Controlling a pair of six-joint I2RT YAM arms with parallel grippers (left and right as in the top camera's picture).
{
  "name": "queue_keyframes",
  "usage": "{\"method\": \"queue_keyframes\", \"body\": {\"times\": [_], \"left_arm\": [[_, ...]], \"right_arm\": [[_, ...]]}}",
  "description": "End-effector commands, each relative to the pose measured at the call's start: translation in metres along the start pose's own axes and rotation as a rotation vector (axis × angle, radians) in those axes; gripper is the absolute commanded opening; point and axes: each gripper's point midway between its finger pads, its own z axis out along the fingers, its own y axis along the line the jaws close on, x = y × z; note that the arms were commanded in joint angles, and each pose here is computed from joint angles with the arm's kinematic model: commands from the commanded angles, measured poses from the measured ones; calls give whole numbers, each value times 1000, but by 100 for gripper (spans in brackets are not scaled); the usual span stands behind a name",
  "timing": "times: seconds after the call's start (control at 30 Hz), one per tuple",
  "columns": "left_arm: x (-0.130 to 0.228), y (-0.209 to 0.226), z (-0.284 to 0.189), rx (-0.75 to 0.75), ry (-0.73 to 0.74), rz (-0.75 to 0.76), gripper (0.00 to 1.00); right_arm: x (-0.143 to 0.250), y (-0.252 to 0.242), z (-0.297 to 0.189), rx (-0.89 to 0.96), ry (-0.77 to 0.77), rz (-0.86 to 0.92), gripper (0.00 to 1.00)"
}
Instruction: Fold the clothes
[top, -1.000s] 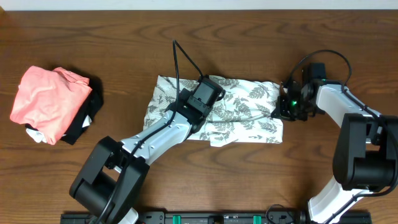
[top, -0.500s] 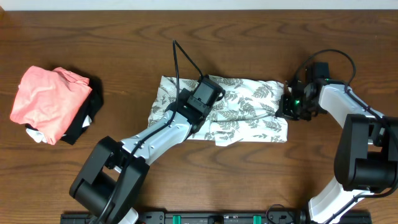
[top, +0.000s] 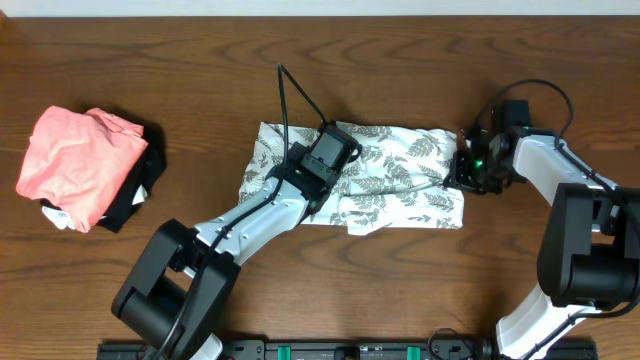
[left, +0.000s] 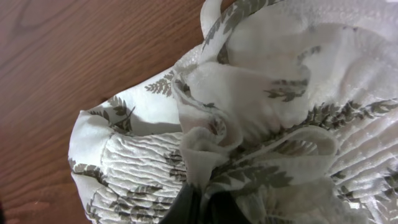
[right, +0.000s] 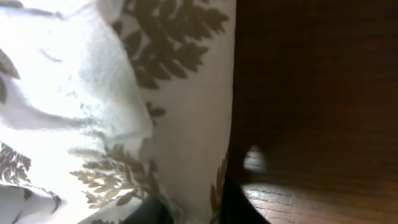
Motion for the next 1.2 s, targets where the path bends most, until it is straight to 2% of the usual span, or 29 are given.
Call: {"method": "queue_keyframes", "body": {"times": [0.0,0.37,0.4,0.47,0.5,0.53,0.7,0.83,1.07,1.17], "left_arm": [[-5,8,-3,-23,-9,-23,6],[-5,7,-3,-21,-9,-22,7],[-5,6,-3,-18,-9,-22,14],[-6,4,-4,-10,-12,-18,47],[-6,2,-5,-7,-15,-16,56],[-8,0,-6,-5,-19,-13,58],[-13,-6,-14,7,-43,-3,58],[-18,-13,-26,41,-62,-61,58],[-27,-72,-63,460,-77,-142,58],[-27,-84,-69,534,-71,-138,57]], "right_arm": [[4,-20,4,77,10,25,22],[-34,11,-75,49,-239,-51,22],[-34,12,-79,47,-252,-55,22],[-34,14,-84,46,-262,-58,23],[-33,14,-85,46,-259,-58,22],[-32,14,-84,47,-256,-57,23],[-30,17,-82,48,-245,-82,23],[-30,15,-80,57,-242,-83,24],[-26,12,-73,65,-214,-82,24],[-26,11,-71,67,-206,-79,24]]}}
